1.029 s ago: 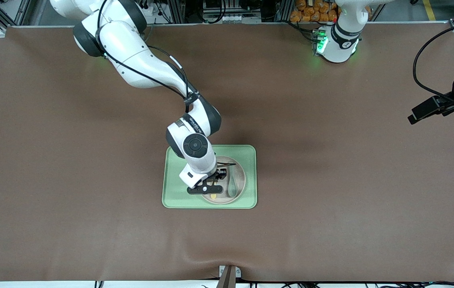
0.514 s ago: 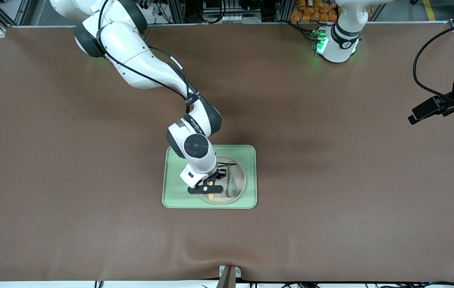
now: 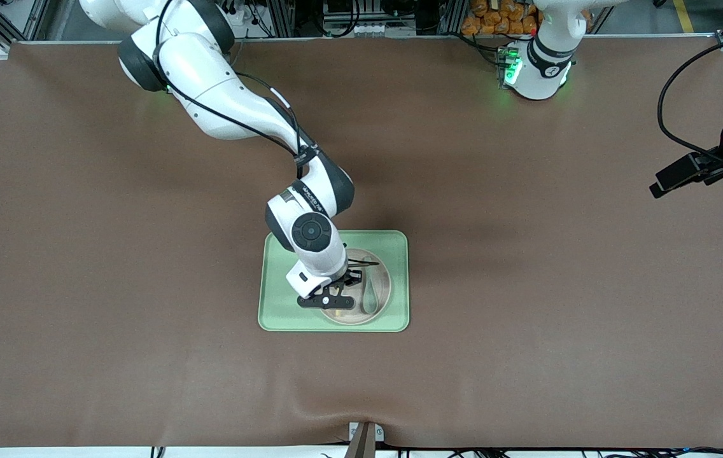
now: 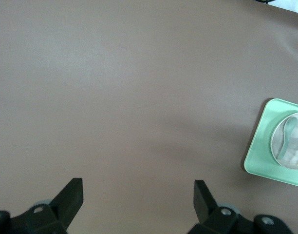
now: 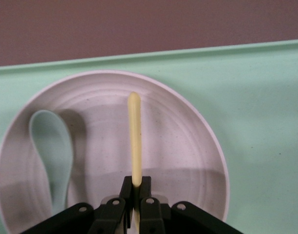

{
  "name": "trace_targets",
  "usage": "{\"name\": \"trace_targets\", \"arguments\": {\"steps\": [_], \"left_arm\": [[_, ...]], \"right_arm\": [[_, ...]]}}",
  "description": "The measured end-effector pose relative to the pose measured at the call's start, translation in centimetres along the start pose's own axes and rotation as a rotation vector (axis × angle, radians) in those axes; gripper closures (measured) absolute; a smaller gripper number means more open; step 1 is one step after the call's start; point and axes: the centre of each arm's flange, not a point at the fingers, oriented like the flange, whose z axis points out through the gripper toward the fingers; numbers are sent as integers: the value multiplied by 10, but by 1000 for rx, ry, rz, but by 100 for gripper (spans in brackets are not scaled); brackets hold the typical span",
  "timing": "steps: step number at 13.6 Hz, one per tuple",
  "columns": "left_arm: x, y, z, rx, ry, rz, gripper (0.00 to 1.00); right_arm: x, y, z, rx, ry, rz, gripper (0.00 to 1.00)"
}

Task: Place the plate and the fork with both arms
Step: 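Lift the yellow fork out of the plate with the right gripper, then set the fork on the tray beside the plate, open the right gripper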

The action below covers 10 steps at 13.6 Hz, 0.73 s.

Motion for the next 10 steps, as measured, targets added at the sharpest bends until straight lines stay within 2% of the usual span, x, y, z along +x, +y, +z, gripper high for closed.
{"name": "trace_targets", "arguments": {"steps": [3,5,7,10], "left_arm": [[0,0,0,0,0,0,0],[0,0,0,0,0,1,0],[0,0,0,0,0,1,0],[0,1,0,0,0,1,0]], "right_arm": [[32,26,-34,89,-16,95,91],[60,63,-54,141,-34,100,91],[81,101,-62,195,-70,103,91],[93,145,-56,268,-132,89,91]]}}
